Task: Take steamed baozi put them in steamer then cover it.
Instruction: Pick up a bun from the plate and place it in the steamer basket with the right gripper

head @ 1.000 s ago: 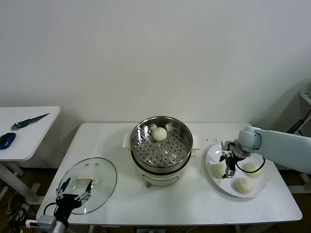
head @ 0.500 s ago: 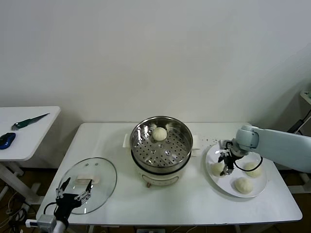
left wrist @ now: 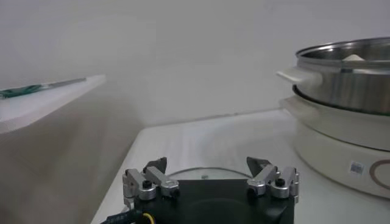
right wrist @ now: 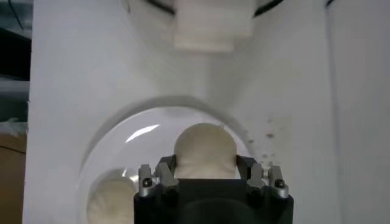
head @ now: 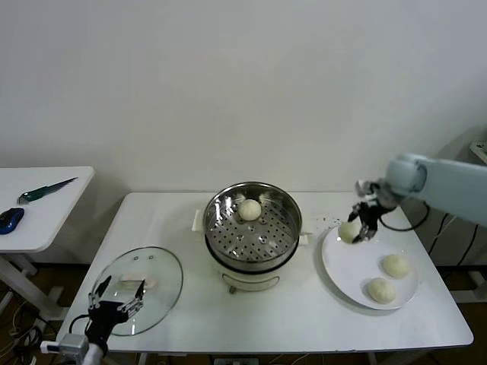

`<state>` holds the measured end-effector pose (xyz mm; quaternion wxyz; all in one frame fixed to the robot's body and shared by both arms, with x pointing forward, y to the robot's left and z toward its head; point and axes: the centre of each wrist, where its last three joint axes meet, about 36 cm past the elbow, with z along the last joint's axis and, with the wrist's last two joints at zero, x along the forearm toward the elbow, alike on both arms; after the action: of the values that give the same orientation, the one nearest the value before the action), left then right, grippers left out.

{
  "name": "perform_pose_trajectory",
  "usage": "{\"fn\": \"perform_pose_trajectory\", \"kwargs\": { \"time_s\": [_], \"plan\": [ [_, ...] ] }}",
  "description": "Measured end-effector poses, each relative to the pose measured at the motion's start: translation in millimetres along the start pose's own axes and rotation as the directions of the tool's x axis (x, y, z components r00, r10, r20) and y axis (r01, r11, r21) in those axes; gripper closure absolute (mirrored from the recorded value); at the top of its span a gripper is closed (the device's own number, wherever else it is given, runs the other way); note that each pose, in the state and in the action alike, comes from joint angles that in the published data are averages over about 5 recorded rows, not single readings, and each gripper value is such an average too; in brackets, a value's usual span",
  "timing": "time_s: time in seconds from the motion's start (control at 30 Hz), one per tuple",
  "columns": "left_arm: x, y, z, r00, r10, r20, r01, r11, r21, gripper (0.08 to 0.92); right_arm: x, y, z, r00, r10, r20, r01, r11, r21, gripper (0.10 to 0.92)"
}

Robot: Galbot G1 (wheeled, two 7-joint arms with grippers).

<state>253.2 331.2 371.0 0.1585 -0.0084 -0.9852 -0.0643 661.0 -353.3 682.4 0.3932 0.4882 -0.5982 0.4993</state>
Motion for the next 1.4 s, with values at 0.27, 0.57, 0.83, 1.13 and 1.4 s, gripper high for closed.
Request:
{"fn": "perform_pose_trajectory", "kwargs": {
  "time_s": [0.27, 0.57, 0.83, 1.13, 1.4],
  "plan": [
    [0, -2, -5, 0.9999, 0.007, 0.012, -0.007, 1.000, 0.001, 0.177, 80, -14, -110, 0.993, 0.052, 0.107, -0.060, 0.995, 0.082, 0.361],
    [1, -4, -8, 0.9997, 0.010, 0.021, -0.010, 1.000, 0.006, 0.177, 45, 0, -235, 0.990, 0.018, 0.136, -0.043, 0.983, 0.180, 0.361],
    [3, 0, -9, 0.9997, 0.005, 0.022, -0.005, 1.000, 0.005, 0.177, -44, 17, -281, 0.994, -0.024, 0.103, 0.003, 0.981, 0.194, 0.361],
    [1, -1, -7, 0.9998, 0.007, 0.020, -0.007, 1.000, 0.007, 0.177, -117, 32, -299, 0.996, -0.040, 0.085, 0.023, 0.981, 0.192, 0.361],
    [1, -3, -5, 0.9998, 0.008, 0.018, -0.008, 1.000, 0.011, 0.177, -154, 38, -307, 0.996, -0.038, 0.079, 0.022, 0.982, 0.190, 0.361]
  ]
}}
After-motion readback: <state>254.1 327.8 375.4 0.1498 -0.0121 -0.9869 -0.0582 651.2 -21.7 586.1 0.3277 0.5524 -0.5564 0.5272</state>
